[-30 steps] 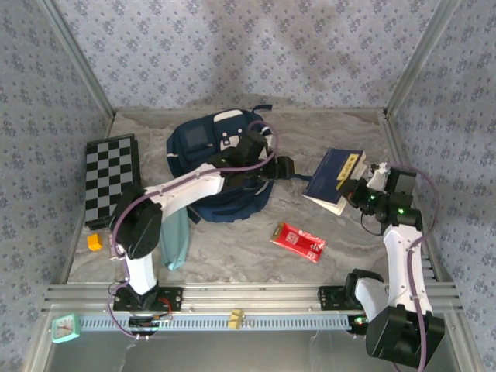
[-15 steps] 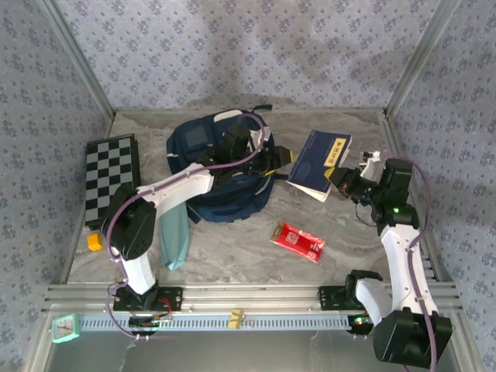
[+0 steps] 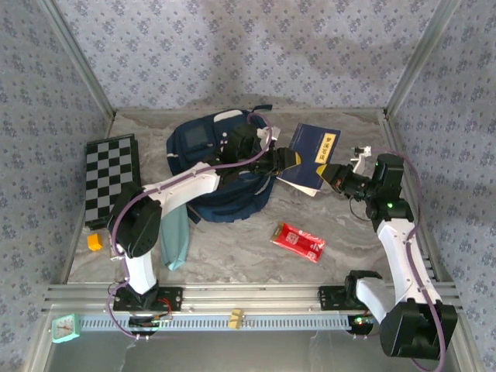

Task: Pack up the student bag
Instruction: Pass the book.

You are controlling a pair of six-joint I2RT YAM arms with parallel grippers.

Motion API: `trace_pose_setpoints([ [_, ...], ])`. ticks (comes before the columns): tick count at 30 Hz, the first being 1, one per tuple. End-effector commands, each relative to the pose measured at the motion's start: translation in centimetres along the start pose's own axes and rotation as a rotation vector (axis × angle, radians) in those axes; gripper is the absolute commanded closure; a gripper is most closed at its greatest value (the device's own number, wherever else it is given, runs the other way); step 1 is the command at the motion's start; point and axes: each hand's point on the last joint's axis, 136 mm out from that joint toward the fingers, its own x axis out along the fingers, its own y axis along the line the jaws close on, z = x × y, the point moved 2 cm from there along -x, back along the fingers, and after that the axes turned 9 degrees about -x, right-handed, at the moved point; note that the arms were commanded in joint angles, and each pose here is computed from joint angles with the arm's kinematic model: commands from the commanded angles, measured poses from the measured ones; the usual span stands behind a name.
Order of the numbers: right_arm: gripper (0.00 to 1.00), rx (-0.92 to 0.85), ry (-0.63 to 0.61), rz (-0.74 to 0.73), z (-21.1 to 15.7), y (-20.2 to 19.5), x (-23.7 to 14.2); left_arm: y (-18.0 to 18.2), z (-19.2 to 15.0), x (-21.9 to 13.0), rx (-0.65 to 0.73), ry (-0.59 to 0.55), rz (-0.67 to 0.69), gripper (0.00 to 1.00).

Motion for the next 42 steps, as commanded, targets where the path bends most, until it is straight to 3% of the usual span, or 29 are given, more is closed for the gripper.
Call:
trace_pose_setpoints([
  [1, 1.00, -0.068, -0.003, 0.041, 0.5, 0.9, 0.2, -2.5, -0.2, 0.5, 0.044, 0.019, -0.072, 0.62],
  [10, 1.00, -0.082, 0.012, -0.010, 0.4, -0.1, -0.1, -2.6, 0.1, 0.7, 0.037, 0.003, -0.074, 0.96],
  [16, 0.63, -0.072, 0.024, -0.067, -0.4, -1.4, -0.9, -3.0, 0.9, 0.3, 0.023, -0.023, -0.097, 1.00],
  [20, 0.31, -0.008, 0.026, -0.122, -1.2, -3.0, -1.6, -3.9, 1.2, -0.4, 0.024, -0.044, -0.143, 1.00],
  [25, 0.13, 0.056, 0.046, -0.180, -2.2, -4.9, -1.5, -5.2, 1.4, -0.8, 0.027, -0.067, -0.167, 1.00],
  [29, 0.10, 0.105, 0.051, -0.061, -1.7, -3.5, -0.5, -5.8, 1.8, -0.5, 0.003, -0.076, -0.216, 1.00],
  [34, 0.10, 0.089, -0.002, 0.077, 0.0, -0.4, -0.7, -4.6, 1.9, -0.4, -0.017, -0.086, -0.185, 1.00],
  [42, 0.11, 0.054, -0.064, 0.106, 1.0, 0.8, -0.7, -4.0, 2.1, -0.5, -0.032, -0.095, -0.167, 1.00],
])
